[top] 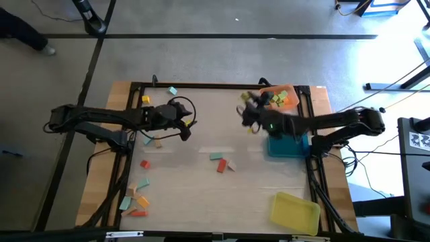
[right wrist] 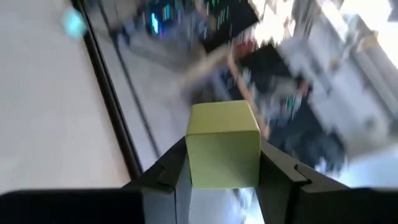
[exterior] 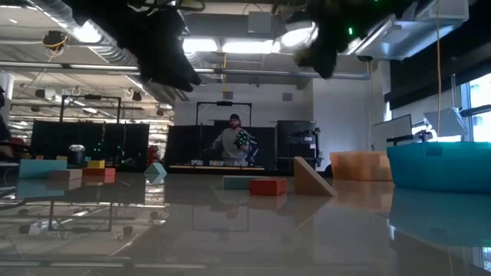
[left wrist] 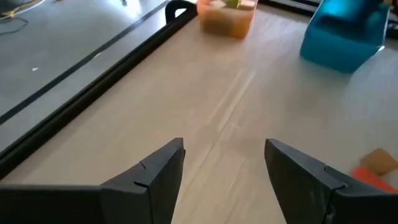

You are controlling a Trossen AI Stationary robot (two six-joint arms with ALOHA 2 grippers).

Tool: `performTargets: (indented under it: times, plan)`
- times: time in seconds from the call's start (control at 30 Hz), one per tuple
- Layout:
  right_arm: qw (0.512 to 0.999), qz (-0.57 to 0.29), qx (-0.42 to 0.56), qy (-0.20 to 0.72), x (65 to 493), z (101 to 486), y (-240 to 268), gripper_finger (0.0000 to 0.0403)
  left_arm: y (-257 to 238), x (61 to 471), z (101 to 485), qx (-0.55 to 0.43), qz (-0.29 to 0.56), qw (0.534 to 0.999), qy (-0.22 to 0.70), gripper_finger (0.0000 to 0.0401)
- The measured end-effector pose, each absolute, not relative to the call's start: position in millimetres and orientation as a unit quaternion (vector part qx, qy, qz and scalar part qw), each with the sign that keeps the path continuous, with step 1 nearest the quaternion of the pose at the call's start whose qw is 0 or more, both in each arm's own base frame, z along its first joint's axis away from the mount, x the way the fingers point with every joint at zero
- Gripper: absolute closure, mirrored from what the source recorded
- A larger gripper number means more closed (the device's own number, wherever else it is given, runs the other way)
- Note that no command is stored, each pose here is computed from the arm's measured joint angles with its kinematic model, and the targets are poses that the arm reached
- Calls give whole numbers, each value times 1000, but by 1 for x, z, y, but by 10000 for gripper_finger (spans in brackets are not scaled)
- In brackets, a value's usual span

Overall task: Sort blocks by size
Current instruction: Put the green cube block into the orange bin

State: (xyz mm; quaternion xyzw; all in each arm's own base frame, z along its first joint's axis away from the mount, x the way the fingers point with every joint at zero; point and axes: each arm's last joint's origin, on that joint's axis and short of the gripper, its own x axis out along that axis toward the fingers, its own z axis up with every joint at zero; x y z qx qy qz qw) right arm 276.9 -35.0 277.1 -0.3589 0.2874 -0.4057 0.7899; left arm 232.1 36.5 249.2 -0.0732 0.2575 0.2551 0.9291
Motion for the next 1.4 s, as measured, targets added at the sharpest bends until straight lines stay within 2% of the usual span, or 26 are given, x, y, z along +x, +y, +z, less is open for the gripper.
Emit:
performTargets:
  times: [0.23, 0.43, 0.8, 1.23, 1.4]
  plan:
    - [800, -433, -218, 352, 242, 265, -110, 272, 36, 232, 249, -73, 255, 929, 258, 189]
    - [807, -453, -55, 375, 208, 250, -159, 272, 36, 232, 249, -73, 255, 929, 257, 189]
    - [802, -464, 170, 336, 159, 241, -202, 260, 36, 232, 250, -75, 255, 930, 254, 189]
    - [746, -493, 222, 389, 149, 209, -225, 254, 36, 232, 250, -75, 255, 930, 254, 189]
    - [731, -507, 215, 404, 149, 202, -227, 218, 36, 232, 250, -75, 255, 930, 254, 189]
